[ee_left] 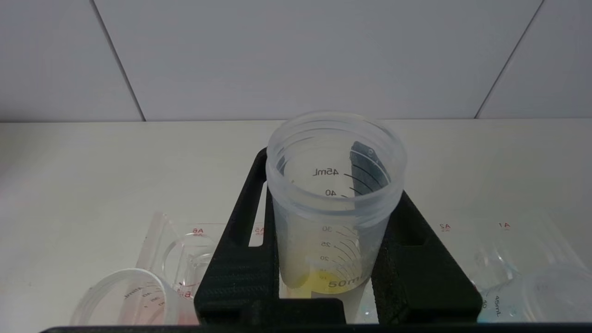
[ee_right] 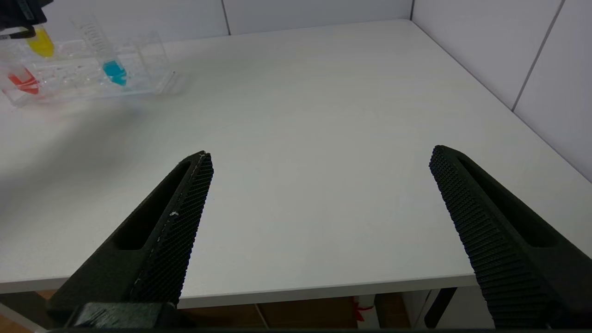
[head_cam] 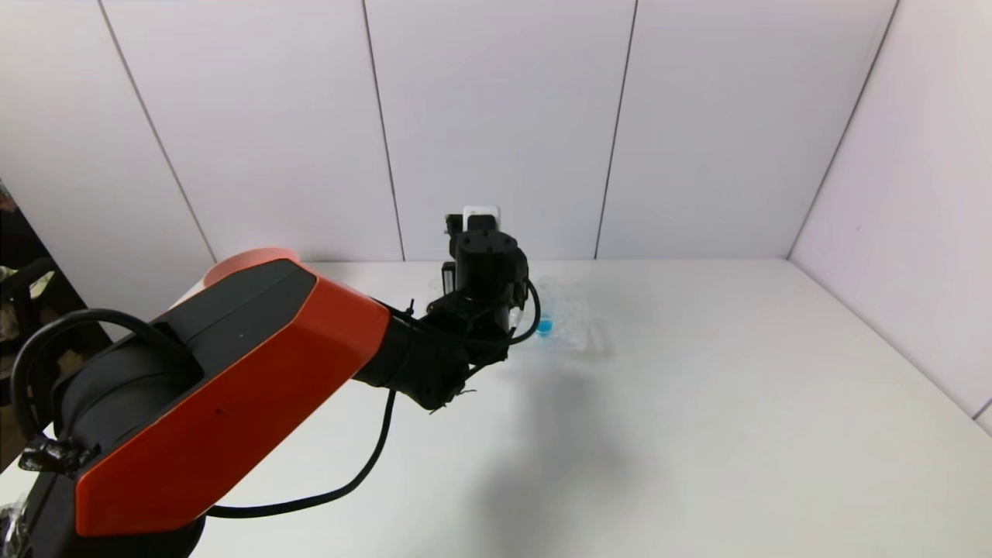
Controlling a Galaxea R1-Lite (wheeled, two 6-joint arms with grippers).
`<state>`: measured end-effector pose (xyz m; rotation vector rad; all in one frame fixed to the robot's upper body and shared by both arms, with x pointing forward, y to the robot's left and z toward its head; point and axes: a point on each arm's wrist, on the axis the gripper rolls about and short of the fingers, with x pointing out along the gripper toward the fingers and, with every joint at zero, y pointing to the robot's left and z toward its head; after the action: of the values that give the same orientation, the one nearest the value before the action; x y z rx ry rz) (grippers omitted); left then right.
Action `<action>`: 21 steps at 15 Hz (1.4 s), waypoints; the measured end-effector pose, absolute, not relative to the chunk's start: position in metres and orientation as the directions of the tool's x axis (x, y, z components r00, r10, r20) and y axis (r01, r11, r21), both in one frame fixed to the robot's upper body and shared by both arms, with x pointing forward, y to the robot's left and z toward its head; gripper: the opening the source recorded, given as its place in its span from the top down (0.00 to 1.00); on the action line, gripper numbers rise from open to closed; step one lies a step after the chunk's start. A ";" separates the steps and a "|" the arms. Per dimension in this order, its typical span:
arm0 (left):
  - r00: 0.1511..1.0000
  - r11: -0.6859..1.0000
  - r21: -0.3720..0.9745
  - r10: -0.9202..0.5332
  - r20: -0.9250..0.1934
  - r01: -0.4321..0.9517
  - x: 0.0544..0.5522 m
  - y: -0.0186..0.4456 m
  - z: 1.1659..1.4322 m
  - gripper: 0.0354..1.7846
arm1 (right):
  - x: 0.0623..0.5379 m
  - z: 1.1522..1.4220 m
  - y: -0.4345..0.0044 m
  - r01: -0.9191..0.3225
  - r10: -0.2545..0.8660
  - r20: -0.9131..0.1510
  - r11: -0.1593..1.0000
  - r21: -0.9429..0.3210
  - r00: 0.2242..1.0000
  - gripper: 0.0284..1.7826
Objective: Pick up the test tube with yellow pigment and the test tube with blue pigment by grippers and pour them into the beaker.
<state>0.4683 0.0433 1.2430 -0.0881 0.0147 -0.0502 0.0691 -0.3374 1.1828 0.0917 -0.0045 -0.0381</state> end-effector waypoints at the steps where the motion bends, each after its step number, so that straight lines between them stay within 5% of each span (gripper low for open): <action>1: 0.998 0.994 -0.090 -0.056 -0.011 0.054 0.466 0.043 1.248 0.71 | 0.069 1.183 -0.337 0.038 -0.038 0.003 0.995 0.092 0.999 0.04; 12: 0.997 0.993 -0.086 -0.081 0.016 0.082 0.437 0.055 1.305 0.71 | 0.069 1.183 -0.337 0.037 -0.038 0.003 0.995 0.092 0.999 0.04; 21: 0.994 0.993 -0.060 -0.103 -0.027 0.101 0.416 0.155 1.371 0.71 | 0.069 1.183 -0.337 0.038 -0.038 0.003 0.995 0.091 0.999 0.04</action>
<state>0.4155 0.1552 1.3708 -0.0590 0.0298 -0.1020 0.0691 -0.3374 1.1828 0.0913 -0.0045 -0.0381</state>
